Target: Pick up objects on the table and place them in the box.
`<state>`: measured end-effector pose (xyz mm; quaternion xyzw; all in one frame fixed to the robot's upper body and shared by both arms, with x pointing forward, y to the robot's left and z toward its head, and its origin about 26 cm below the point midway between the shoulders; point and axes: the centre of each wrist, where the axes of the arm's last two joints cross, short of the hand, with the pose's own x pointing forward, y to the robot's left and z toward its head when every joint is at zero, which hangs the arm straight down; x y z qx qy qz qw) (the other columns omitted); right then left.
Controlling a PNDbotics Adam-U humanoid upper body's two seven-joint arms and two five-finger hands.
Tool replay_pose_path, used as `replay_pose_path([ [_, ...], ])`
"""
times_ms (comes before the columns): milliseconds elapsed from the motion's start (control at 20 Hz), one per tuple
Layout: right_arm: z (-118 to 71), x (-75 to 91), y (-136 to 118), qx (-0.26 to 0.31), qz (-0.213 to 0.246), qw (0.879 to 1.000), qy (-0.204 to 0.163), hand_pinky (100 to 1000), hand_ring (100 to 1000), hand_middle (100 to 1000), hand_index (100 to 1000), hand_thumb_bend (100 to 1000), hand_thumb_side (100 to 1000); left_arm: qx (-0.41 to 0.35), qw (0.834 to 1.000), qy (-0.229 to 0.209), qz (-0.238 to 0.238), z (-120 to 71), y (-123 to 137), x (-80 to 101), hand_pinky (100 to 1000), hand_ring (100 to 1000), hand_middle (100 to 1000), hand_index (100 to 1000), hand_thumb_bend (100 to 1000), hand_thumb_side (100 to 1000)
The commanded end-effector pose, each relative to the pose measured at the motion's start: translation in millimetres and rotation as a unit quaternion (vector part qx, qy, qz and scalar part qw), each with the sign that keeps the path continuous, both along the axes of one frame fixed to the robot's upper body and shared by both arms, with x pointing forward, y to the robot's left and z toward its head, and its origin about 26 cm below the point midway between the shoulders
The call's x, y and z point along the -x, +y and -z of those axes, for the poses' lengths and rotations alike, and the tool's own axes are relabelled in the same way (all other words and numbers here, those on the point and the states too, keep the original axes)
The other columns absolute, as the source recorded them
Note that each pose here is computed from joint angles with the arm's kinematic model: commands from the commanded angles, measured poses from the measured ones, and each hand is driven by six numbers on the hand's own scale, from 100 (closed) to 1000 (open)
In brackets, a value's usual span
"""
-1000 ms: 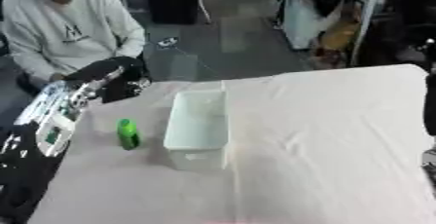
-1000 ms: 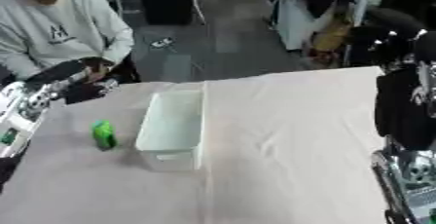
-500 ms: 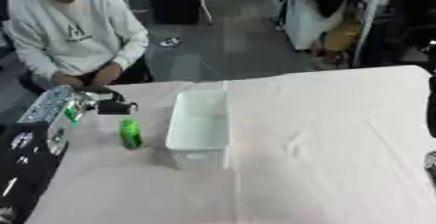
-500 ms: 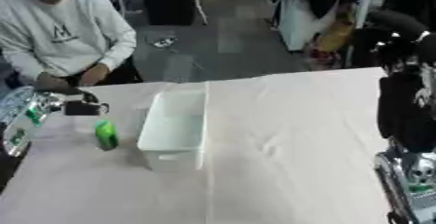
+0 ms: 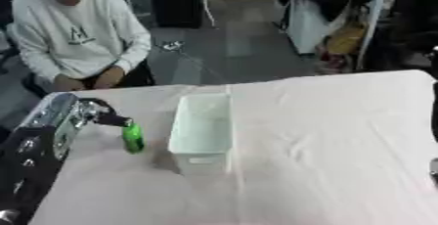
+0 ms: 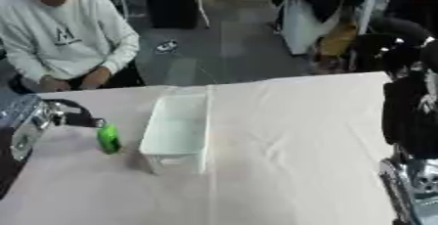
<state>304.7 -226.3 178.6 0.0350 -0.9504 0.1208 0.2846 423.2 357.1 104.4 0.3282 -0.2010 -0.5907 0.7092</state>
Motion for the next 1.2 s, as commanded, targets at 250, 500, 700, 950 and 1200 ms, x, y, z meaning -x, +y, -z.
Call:
replay_pose_path([
  [250, -4.9, 0.1, -1, 0.005, -0.004, 1.000, -0.007, 673, 671, 698, 761, 100, 962, -0.005, 1.000, 0.005, 0.029, -1.7, 7, -4.5, 1000, 1000, 1000, 1000, 1000, 765],
  [500, -5.2, 0.0, -1, 0.004, -0.006, 1.000, -0.007, 674, 672, 697, 761, 100, 961, -0.012, 0.998, 0.042, 0.034, 5.4, 5, -7.2, 1000, 1000, 1000, 1000, 1000, 664],
  [700, -5.4, -0.2, 0, 0.003, -0.007, 1.000, -0.007, 674, 672, 697, 761, 100, 961, -0.022, 0.998, 0.040, 0.045, 3.4, 1, -9.5, 1000, 1000, 1000, 1000, 1000, 691],
  [950, -5.3, -0.4, 0, 0.003, -0.008, 1.000, -0.007, 674, 672, 696, 761, 100, 961, -0.077, 0.995, 0.010, 0.055, -8.3, -4, -12.4, 1000, 1000, 1000, 1000, 1000, 707],
  [1200, -5.0, -0.4, 0, 0.003, -0.009, 1.000, -0.006, 672, 672, 696, 762, 100, 960, -0.136, 0.988, -0.022, 0.071, -23.8, -14, -16.7, 1000, 1000, 1000, 1000, 1000, 688],
])
